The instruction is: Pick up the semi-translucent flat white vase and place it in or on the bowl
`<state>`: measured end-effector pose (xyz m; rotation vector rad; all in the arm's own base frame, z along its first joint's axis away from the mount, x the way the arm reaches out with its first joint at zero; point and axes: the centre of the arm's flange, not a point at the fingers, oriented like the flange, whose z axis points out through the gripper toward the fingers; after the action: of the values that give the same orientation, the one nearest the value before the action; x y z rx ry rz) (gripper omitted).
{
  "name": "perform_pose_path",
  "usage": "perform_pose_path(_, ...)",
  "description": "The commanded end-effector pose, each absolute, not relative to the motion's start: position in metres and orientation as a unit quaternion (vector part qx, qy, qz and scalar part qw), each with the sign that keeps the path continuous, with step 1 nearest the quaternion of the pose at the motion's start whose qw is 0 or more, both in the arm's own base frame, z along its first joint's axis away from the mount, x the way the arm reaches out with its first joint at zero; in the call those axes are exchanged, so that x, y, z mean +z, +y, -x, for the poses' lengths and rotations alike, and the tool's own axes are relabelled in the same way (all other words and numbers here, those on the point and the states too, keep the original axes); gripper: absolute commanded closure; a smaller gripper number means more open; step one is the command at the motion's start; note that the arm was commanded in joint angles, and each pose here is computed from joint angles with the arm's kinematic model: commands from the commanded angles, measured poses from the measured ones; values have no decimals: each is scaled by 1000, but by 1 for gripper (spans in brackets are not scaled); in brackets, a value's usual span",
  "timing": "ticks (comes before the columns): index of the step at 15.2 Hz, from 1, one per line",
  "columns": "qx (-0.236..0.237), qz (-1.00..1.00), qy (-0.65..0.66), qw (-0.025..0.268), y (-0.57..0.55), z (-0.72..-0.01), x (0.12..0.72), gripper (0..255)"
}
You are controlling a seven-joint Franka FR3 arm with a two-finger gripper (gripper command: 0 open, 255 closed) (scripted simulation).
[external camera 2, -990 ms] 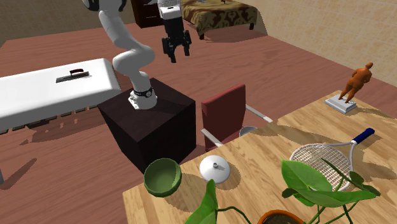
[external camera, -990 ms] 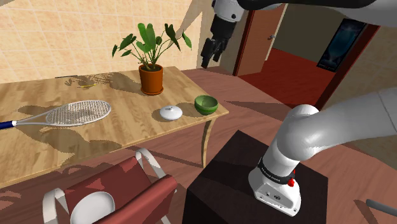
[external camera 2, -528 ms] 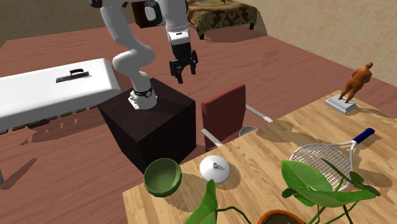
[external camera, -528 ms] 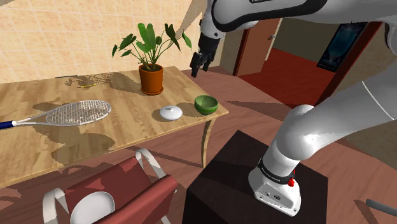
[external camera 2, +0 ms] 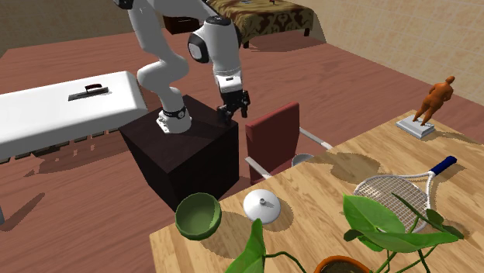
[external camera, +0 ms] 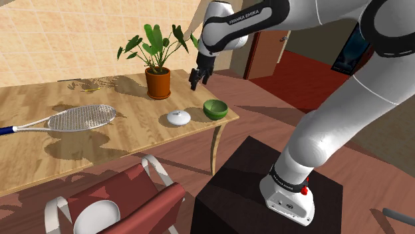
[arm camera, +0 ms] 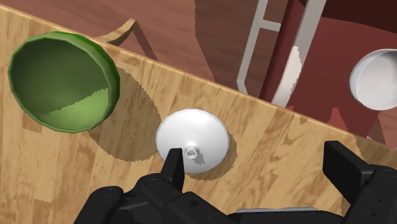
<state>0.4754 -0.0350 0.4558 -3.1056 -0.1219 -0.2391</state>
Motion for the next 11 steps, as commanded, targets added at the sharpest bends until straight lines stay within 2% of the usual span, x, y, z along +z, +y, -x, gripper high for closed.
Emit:
perform_pose_path(1,-74,996,-37,15,-42,-492,435,0)
perform_pose_path(11,-57,998,-29,30,-75,-575,332,0)
